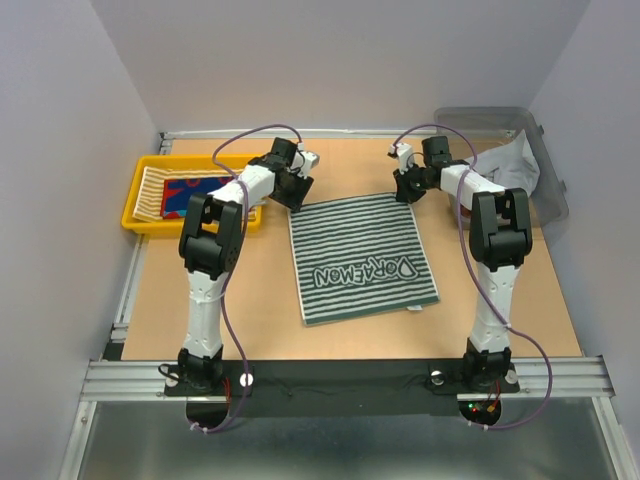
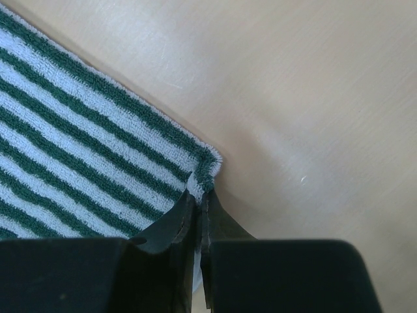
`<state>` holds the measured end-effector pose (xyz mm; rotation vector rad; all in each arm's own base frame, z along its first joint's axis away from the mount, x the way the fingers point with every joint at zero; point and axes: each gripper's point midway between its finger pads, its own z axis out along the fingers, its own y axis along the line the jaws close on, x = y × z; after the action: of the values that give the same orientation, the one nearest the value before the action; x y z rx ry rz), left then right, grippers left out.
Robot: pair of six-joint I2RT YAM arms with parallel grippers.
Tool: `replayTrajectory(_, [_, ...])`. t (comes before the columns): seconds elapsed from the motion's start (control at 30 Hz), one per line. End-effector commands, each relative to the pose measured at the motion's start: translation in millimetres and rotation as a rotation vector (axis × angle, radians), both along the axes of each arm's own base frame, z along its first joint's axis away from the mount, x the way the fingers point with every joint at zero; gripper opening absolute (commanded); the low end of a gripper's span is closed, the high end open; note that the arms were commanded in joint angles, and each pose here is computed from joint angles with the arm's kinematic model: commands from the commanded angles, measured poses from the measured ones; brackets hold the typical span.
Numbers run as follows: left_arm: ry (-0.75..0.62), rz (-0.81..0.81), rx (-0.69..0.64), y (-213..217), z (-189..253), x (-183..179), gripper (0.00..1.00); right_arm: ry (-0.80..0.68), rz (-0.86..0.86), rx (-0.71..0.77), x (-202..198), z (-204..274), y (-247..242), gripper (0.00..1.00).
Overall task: Fold and stack the towels
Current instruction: Fold the towel
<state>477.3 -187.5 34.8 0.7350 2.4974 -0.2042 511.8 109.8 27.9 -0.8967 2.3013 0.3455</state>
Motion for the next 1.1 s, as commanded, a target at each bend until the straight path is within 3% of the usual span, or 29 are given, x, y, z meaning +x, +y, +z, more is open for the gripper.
replayTrajectory(0.0, [0.021,-0.028,-0.032,-6,-2,4,0.54,0.137,-0.037,-0.074,-32,-29,-24,0.0])
replayTrajectory(0.03, [0.036,-0.028,-0.032,-6,-6,1,0.5,0.138,-0.037,-0.072,-32,-29,-24,0.01])
replayTrajectory(0.2, [0.099,-0.009,-0.011,2,-27,-13,0.49,0.138,-0.041,-0.082,-34,-29,-26,0.0])
replayTrajectory(0.23, [0.109,-0.006,-0.007,4,-31,-15,0.43,0.136,-0.042,-0.083,-34,-28,-26,0.01])
replayTrajectory(0.37, [0.137,0.0,-0.004,7,-36,-20,0.33,0.139,-0.046,-0.085,-34,-29,-26,0.0])
replayTrajectory(0.6, [0.13,-0.019,-0.001,12,-31,-21,0.2,0.138,-0.057,-0.103,-34,-30,-30,0.01])
replayTrajectory(0.77, [0.133,-0.023,0.013,25,-30,-20,0.03,0.125,-0.078,-0.127,-30,-27,-38,0.01])
replayTrajectory(1.07, [-0.031,-0.104,-0.07,10,30,14,0.0,0.028,-0.108,-0.089,-4,9,-37,0.01])
